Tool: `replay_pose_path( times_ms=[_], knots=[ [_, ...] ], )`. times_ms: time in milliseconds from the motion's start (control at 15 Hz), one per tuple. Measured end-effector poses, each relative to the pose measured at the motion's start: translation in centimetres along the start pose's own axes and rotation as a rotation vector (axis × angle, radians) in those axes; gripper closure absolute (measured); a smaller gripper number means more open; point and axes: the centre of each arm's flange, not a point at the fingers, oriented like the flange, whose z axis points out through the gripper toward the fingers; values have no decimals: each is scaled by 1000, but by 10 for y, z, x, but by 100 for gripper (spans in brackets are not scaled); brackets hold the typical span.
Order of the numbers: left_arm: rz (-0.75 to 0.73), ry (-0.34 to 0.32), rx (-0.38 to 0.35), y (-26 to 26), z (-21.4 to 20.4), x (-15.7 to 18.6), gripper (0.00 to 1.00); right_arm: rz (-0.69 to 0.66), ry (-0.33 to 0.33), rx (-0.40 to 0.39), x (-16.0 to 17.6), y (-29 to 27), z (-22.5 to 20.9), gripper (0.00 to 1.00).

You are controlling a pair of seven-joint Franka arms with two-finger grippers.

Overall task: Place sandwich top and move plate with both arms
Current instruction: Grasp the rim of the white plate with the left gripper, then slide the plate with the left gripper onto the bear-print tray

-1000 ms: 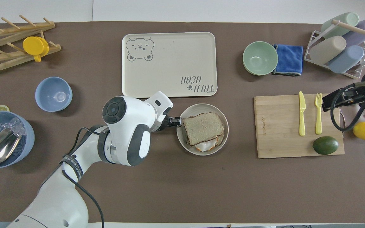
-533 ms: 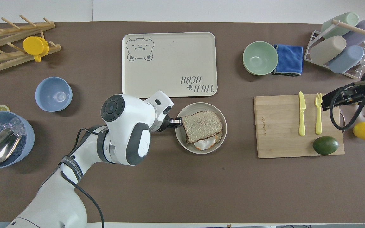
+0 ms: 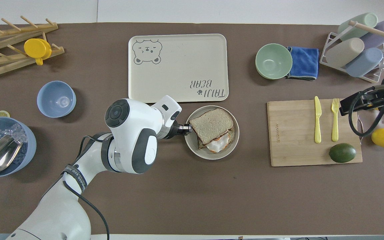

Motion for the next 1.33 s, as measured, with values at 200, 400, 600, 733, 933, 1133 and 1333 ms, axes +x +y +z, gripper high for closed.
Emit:
replay_pose_path(
  times_ms=[200,400,600,733,933,1133,1333],
  knots=[
    [-15,4,-9,-4,-9,3,96,4,5,0,-1,2,-2,0],
    [-28,5,-22,-8,-25,7,96,5,19,-1,-4,2,-9,0],
    [-59,23,-47,-16,-44,15,96,3,22,-2,-5,1,-11,0],
    [-74,43,-64,-21,-62,28,96,1,22,-2,-5,0,-11,0],
    [-102,74,-93,-31,-94,54,96,1,22,-2,-5,0,-11,0],
    [-137,76,-115,-47,-115,86,96,2,21,-2,-5,1,-11,0],
    [-166,79,-115,-58,-106,124,96,4,17,-1,-6,1,-10,0]
  ],
)
